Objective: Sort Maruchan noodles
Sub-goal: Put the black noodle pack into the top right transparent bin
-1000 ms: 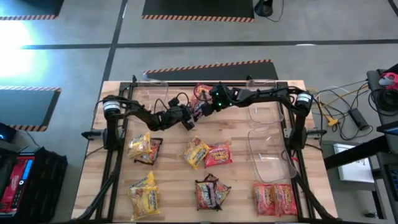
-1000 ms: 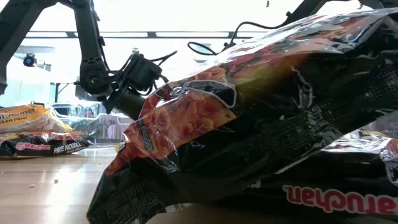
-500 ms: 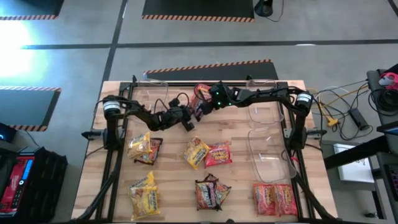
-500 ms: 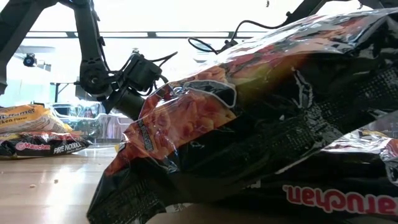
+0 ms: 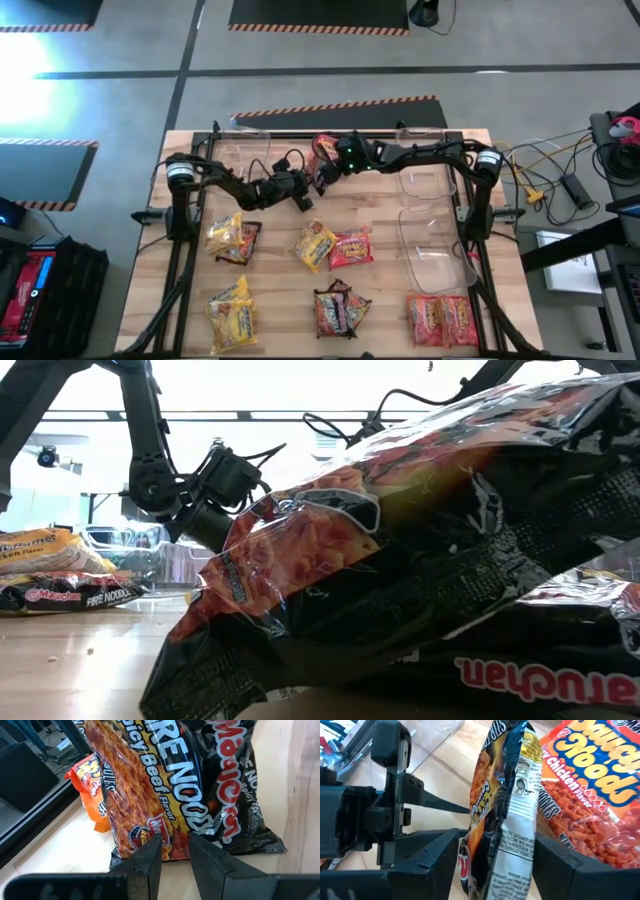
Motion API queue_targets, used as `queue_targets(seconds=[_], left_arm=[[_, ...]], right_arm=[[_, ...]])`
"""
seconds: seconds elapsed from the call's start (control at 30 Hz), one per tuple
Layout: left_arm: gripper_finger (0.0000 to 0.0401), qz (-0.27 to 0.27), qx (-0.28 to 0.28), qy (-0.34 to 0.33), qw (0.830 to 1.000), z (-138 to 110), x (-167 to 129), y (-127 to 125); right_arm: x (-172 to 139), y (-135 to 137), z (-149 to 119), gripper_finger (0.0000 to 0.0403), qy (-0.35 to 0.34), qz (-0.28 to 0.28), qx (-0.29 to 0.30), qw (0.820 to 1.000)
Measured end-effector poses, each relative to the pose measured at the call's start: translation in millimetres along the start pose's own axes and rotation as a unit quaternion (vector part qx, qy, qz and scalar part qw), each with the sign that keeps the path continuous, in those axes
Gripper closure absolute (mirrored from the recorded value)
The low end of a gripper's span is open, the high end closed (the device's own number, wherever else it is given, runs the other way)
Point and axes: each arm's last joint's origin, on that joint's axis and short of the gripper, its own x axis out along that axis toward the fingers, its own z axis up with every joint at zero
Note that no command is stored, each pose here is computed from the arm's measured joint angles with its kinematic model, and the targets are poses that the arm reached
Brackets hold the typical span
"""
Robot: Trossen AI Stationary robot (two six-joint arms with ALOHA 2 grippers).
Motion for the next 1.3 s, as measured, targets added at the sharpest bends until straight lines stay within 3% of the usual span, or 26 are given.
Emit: queue_targets(seconds=[0.63, 0.93, 1.3], left_arm=[[0.0320, 0.002, -0.017, -0.006, 1.000, 2.6, -1.1, 0.8], [0.0320, -0.004, -0.042, -0.024, 0.999, 14.0, -8.3, 1.4], [0.0320, -0.011, -0.051, -0.057, 0.997, 36.4, -23.3, 2.6]], right_arm=[[1.2, 3.2, -6.4, 0.0278, 0.004, -0.006, -0.023, 1.000], [-5.1, 5.7, -4.3, 0.0282, 0.023, -0.010, -0.053, 0.998], [-36.2, 17.2, 7.0, 0.0282, 0.045, -0.017, -0.093, 0.994]])
